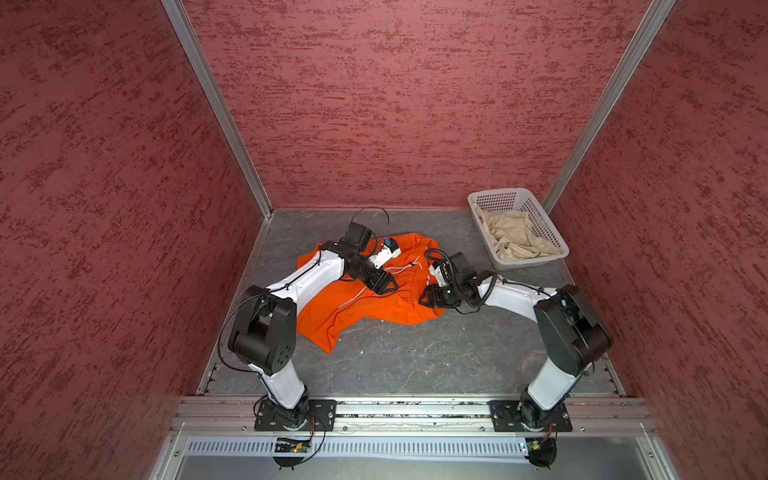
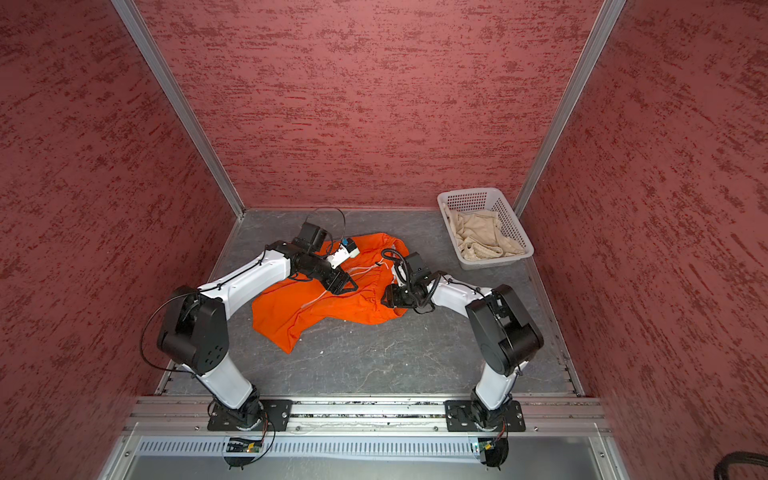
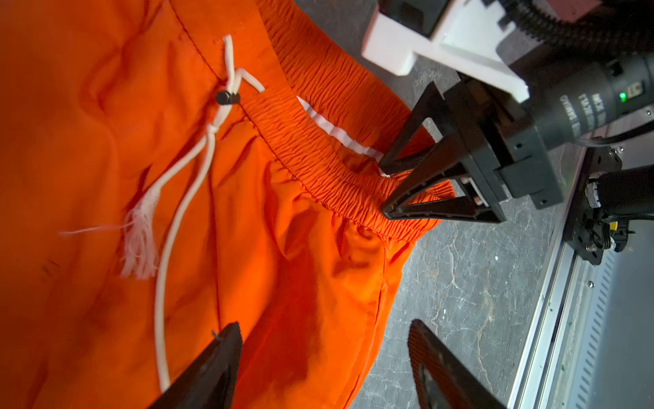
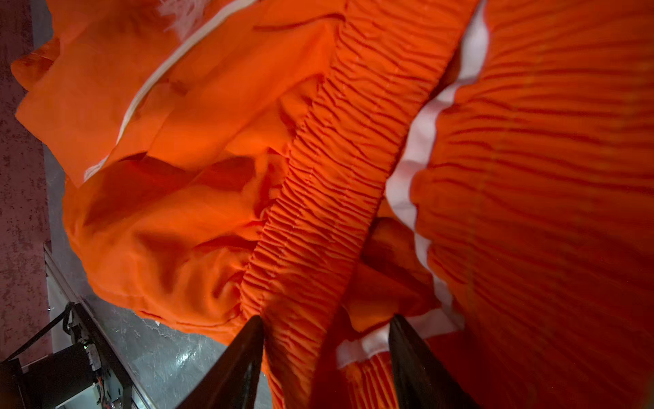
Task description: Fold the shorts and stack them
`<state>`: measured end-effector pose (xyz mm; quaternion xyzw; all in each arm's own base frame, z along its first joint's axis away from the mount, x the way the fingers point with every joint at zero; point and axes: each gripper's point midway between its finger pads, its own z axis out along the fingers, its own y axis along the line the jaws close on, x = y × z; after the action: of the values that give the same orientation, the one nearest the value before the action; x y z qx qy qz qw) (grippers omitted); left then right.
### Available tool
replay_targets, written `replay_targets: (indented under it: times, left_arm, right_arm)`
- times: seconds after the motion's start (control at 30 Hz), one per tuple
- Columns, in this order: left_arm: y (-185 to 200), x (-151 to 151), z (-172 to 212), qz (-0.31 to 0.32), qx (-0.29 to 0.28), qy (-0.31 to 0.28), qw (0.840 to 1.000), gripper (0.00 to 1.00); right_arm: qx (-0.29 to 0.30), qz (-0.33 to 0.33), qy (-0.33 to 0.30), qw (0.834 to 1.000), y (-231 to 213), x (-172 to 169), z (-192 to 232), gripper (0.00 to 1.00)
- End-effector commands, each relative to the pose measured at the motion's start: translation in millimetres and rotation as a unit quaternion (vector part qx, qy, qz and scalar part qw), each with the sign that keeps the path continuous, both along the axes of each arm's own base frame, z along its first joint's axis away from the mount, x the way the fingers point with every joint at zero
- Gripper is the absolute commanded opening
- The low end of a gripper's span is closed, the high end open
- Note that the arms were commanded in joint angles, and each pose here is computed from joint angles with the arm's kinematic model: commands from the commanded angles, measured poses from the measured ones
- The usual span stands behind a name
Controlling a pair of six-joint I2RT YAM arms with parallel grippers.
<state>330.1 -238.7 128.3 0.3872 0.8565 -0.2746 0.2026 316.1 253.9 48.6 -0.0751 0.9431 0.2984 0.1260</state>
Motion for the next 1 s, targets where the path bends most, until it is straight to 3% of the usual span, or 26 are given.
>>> replay_targets:
  times: [0.0,0.1,0.17,0.3,0.53,0.77,0.97]
  left_arm:
    - [-13,6,9,-0.036,-0.035,-0.034,0.998,0.73]
    - [-14,-2,-6,-0.061,-0.020,-0.025,0.998,0.73]
    - [-17,-7,-12,-0.079,-0.011,-0.025,0.996,0.73]
    - [-18,-9,-17,-0.096,-0.002,-0.032,0.995,0.74]
    - [-28,-13,-1,-0.128,-0.021,-0.066,0.989,0.75]
    - [-39,-29,21,-0.156,-0.049,-0.106,0.981,0.77]
    - [-31,-18,43,-0.119,-0.031,-0.201,0.972,0.78]
  right_arm:
    - [0.051,0.022,-0.006,0.998,17,6,17,0.55]
    - [0.086,0.029,-0.015,0.996,24,8,25,0.35]
    - [0.109,0.036,-0.028,0.993,26,10,35,0.15]
    - [0.142,0.054,-0.107,0.983,22,9,70,0.02]
    - [0.212,0.099,-0.236,0.943,17,-6,122,0.00]
    - [0.241,0.105,-0.259,0.929,18,-2,141,0.00]
    - [0.256,0.102,-0.257,0.926,20,1,153,0.00]
